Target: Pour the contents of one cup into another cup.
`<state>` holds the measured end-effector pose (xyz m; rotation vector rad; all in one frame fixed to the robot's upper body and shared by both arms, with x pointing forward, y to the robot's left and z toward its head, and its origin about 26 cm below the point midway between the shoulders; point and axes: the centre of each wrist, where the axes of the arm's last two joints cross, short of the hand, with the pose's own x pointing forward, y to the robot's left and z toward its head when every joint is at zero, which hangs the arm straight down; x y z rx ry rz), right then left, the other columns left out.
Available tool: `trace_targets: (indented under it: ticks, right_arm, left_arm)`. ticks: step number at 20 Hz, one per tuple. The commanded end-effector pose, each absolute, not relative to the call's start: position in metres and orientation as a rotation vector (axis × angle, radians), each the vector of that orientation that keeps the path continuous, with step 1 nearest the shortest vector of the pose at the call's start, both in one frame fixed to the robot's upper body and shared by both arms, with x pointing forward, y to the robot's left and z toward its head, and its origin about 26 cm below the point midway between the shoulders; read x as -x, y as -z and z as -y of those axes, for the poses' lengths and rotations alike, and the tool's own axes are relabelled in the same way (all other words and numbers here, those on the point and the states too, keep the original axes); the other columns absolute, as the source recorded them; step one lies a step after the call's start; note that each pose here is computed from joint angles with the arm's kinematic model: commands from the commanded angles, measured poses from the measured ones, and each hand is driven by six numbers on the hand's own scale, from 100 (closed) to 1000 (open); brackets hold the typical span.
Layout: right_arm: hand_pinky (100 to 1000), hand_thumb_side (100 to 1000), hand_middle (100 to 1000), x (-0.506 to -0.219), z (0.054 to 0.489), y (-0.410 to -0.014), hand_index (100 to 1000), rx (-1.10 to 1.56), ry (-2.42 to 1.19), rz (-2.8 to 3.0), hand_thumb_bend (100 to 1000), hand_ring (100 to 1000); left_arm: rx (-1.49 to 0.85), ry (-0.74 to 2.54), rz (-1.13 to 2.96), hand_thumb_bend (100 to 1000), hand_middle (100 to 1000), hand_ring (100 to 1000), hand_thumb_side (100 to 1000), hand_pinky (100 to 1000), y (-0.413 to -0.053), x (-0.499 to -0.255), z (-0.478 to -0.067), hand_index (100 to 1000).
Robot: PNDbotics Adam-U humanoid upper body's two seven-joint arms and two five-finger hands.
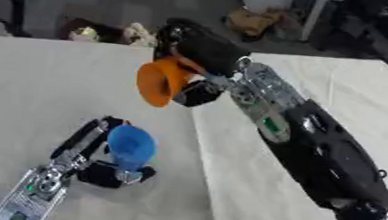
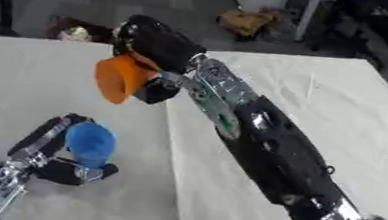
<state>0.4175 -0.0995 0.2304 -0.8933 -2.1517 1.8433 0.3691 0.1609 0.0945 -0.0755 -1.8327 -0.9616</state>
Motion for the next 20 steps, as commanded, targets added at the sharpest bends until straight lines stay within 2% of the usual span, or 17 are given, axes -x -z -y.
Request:
trace_targets:
  ticks: [1, 14, 20]
  right_arm:
    - [965, 110, 487, -0.413, 0.099, -0.249, 521, 0.961, -1.869, 2.192, 138, 828]
    - [982, 100, 496, -0.405, 0.093, -0.258, 530, 1.055, -1.962, 2.19, 147, 838]
    - [986, 100, 498, -0.404, 0.093, -0.259, 468, 1.09, -1.985, 2.191, 150, 840]
  left_arm:
    - [0.068, 0.983, 1.854, 119, 100, 442, 100, 628, -0.102, -0.371, -0.159, 212]
    - [0.064, 0.985, 1.85, 119, 100, 442, 100, 628, -0.1, -0.371, -0.16, 208]
    - [0.064, 0.984, 1.851, 120, 100, 442, 100, 629, -0.1, -0.371, -0.16, 206]
